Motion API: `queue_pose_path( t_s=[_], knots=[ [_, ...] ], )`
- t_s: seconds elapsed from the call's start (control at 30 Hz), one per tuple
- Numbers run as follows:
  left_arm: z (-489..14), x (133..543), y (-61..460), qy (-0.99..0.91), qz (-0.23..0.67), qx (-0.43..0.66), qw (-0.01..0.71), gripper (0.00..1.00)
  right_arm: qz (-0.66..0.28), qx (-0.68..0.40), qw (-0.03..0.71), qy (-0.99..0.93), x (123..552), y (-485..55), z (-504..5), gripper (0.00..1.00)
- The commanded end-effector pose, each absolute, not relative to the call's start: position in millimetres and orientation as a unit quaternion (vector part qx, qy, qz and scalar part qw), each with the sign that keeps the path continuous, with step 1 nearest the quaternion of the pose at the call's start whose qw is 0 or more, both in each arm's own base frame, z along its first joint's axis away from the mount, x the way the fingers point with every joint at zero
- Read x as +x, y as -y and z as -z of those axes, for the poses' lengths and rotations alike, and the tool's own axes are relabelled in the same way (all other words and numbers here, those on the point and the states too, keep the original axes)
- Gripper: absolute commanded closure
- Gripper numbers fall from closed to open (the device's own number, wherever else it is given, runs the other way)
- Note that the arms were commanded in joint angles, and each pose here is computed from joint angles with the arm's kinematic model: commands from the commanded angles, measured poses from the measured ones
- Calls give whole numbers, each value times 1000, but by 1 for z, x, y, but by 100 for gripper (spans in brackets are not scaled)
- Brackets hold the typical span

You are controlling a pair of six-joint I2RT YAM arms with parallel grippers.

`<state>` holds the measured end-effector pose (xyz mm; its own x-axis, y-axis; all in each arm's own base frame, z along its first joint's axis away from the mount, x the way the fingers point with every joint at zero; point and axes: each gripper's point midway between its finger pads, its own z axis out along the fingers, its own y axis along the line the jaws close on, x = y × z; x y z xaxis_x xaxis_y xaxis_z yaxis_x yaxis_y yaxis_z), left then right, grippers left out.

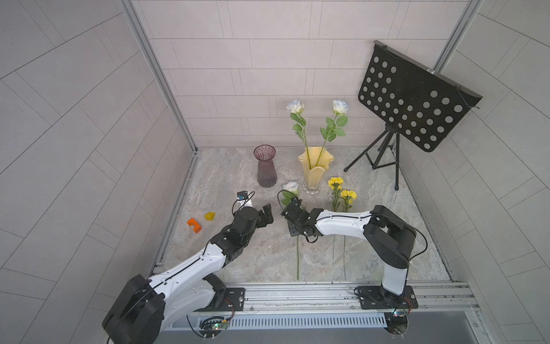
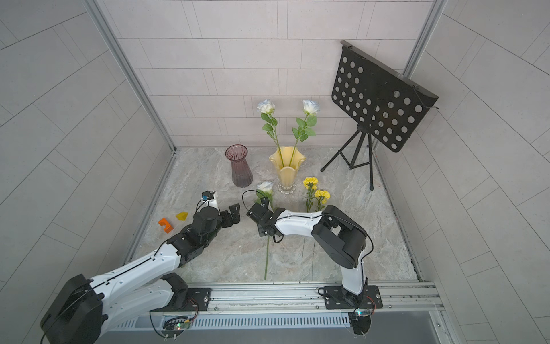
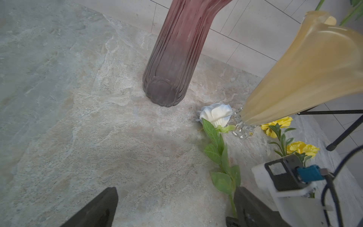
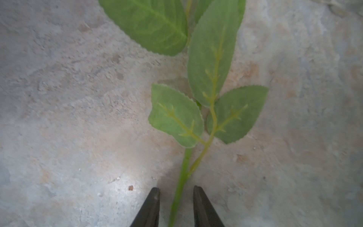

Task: Arrange the flowers in different vases according to their colors
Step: Pick up the flower at the center of the board.

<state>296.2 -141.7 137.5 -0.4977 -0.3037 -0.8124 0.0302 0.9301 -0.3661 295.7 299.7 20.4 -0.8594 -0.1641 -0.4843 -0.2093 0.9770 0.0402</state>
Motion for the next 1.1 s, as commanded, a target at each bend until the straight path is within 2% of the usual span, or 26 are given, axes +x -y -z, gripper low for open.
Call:
queue_pose_path(
  t_s=[0.0,0.1,0.3,0.53,0.7,0.9,1.07],
  knots=[
    [-154,300,147,-838,182,-71,510,0,17,-93,178,-980,272,-265,29,76],
    [-156,300,145,-835,180,-75,514,0,15,-92,183,-979,272,-263,23,87],
    [-156,300,144,-834,179,-80,515,0,2,-104,201,-974,273,-263,-7,100],
    [-156,300,133,-832,163,-107,520,0,-39,-126,261,-956,279,-267,-73,100],
    [-154,300,129,-827,167,-129,521,0,-85,-151,341,-924,283,-268,-149,100],
    [-149,302,182,-851,222,-14,476,0,-153,-151,471,-855,286,-263,-258,100],
    [-140,292,237,-854,265,94,439,0,-142,-103,579,-796,304,-235,-343,100]
  ],
)
